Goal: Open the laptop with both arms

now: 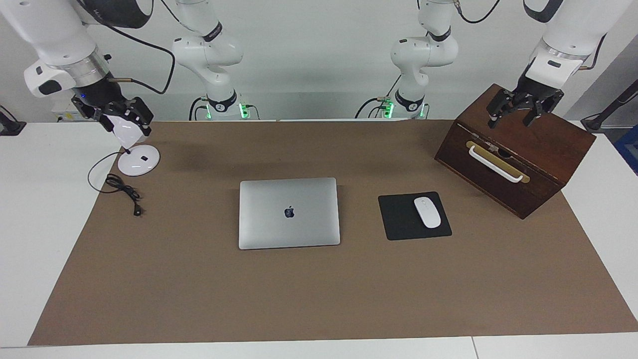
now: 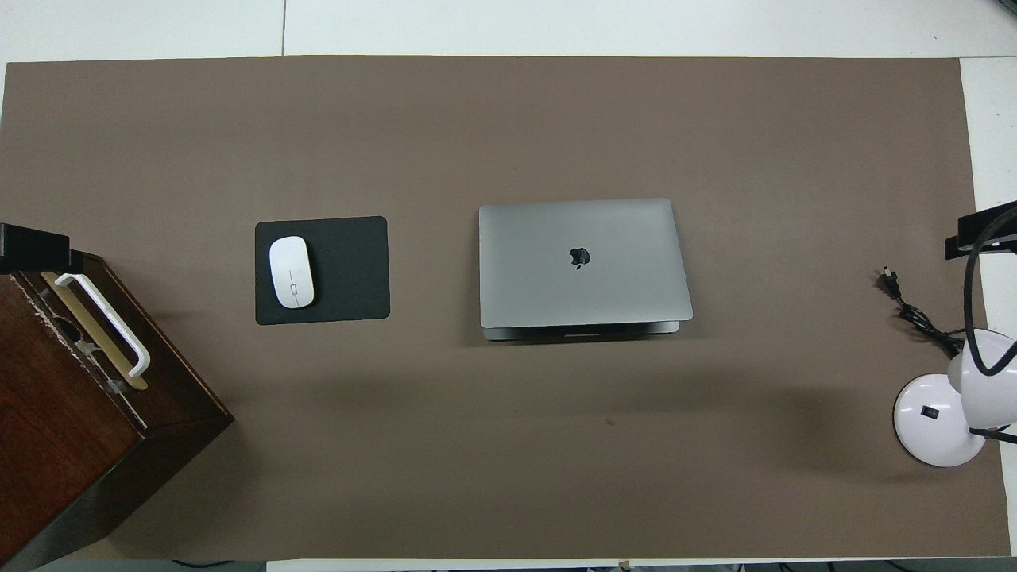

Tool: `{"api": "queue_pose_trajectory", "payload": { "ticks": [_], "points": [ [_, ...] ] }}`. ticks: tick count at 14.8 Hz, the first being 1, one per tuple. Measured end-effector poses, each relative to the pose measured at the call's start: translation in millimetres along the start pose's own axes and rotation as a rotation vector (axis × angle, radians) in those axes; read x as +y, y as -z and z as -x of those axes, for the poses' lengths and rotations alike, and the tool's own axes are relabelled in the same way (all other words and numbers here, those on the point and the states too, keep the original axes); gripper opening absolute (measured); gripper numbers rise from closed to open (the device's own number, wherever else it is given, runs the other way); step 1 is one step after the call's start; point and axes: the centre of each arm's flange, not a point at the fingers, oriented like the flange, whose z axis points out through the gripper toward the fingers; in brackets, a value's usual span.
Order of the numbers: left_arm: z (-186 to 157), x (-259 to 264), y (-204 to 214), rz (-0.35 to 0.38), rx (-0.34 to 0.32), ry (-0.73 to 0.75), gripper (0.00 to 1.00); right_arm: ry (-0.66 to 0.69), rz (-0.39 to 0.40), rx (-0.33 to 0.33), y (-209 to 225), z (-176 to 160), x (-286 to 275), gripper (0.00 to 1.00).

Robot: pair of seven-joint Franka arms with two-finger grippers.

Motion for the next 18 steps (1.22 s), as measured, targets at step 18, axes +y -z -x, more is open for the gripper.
{"api": "queue_pose_trajectory", "payload": {
  "ticks": [18],
  "points": [
    [-2.7,0.1,2.3,0.0,0.026,0.002,1.0,0.029,-0.003,-0.002,-0.1,3.5,-0.1,1.0]
  ]
}}
